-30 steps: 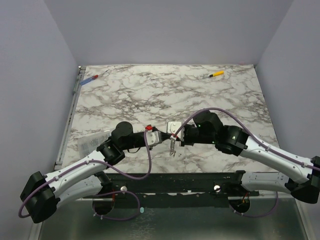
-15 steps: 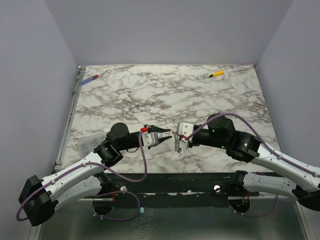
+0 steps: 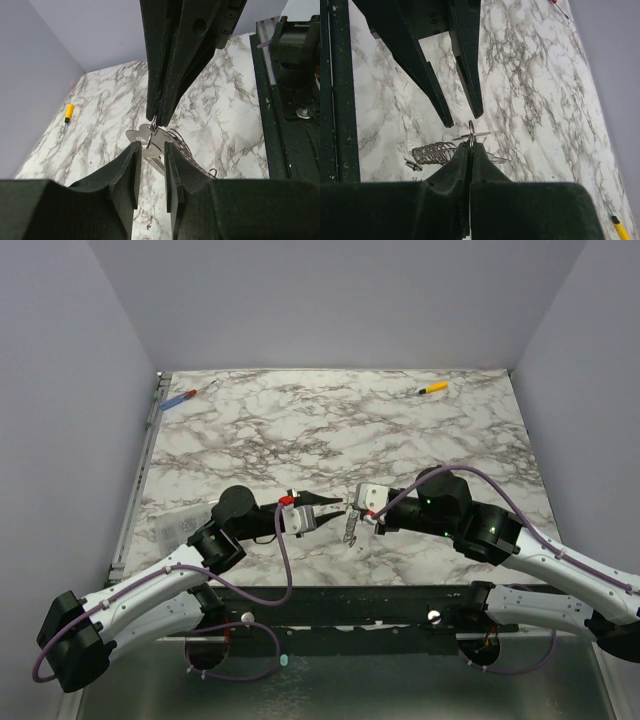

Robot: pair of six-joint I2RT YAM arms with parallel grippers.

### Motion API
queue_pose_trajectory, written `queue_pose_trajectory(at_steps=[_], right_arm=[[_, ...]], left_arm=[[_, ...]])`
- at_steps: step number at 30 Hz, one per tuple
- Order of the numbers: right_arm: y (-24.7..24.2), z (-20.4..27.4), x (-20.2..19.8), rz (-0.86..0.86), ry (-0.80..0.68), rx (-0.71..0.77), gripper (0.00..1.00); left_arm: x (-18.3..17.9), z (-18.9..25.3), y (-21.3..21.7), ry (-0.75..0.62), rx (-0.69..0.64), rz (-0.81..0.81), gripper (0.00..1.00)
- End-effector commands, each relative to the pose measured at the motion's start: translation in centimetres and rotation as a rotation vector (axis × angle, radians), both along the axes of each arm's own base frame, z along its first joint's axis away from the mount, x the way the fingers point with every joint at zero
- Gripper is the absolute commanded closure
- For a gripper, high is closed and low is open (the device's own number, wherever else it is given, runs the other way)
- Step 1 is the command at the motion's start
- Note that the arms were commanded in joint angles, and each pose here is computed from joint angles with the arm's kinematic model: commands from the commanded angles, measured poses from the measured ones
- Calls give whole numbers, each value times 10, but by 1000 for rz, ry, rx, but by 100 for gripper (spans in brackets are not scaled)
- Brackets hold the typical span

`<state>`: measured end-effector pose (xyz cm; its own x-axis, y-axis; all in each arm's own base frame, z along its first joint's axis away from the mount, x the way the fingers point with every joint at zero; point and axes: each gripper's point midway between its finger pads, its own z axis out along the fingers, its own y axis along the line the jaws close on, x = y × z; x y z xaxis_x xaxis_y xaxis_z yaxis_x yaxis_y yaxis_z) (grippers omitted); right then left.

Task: Put the keys on the keyring

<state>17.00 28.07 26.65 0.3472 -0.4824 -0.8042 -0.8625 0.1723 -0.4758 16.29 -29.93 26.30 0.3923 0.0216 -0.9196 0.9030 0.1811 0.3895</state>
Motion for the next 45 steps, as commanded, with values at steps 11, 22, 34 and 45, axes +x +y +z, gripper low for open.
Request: queue_pose_trajectory(at_steps=[11, 22, 34, 45], right_arm=[[8, 14, -8, 47, 4, 62, 99], [9, 16, -8, 48, 0, 75, 99], [10, 25, -12, 60, -5, 125, 99], [3, 49, -13, 42, -53, 226, 99]], left_arm=[[-3, 11, -4, -22, -33, -26, 79], [-5, 8, -5, -19, -28, -35, 81], [-11, 9, -5, -36, -29, -57, 100], [-12, 10, -4, -43, -31, -57, 100]])
